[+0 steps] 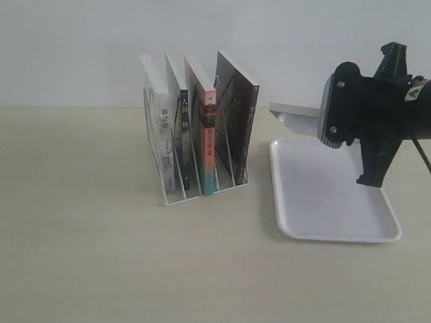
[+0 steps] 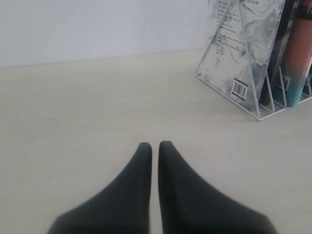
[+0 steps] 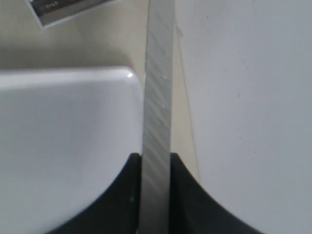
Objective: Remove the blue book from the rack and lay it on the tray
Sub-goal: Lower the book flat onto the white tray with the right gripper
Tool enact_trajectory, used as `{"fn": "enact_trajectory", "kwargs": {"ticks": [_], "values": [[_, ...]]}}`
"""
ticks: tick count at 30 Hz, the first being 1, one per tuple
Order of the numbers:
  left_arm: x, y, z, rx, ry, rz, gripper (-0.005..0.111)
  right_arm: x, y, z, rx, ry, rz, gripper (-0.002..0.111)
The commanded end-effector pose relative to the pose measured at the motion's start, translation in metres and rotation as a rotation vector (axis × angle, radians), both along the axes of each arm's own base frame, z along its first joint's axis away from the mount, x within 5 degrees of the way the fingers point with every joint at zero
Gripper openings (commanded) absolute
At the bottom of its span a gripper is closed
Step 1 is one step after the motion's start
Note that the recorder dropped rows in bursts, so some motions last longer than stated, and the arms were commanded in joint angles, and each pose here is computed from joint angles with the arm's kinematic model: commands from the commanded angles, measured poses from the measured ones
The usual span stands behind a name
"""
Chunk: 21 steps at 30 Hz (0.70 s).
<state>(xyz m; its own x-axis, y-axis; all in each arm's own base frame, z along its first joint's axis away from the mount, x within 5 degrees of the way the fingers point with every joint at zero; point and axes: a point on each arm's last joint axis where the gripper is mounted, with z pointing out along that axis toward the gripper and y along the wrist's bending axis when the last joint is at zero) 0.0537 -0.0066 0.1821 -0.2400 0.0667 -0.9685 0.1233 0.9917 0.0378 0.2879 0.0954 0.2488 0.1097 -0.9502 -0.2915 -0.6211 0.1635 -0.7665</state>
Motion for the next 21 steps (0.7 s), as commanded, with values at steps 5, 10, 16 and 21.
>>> {"fn": "enact_trajectory", "kwargs": {"ticks": [5, 10, 16, 21], "values": [[0.000, 0.000, 0.003, -0.008, -0.021, 0.002, 0.005, 0.001, 0.006, -0.002, -0.107, -0.047, 0.096, 0.000], [0.000, 0.000, 0.003, -0.008, -0.021, 0.002, 0.005, 0.006, 0.007, -0.015, -0.119, -0.007, 0.098, 0.000], [0.000, 0.000, 0.003, -0.008, -0.021, 0.002, 0.005, 0.010, 0.009, -0.022, -0.111, -0.002, 0.087, 0.000], [0.000, 0.000, 0.003, -0.008, -0.021, 0.002, 0.005, 0.011, 0.009, -0.023, -0.106, -0.002, 0.082, 0.000]]}}
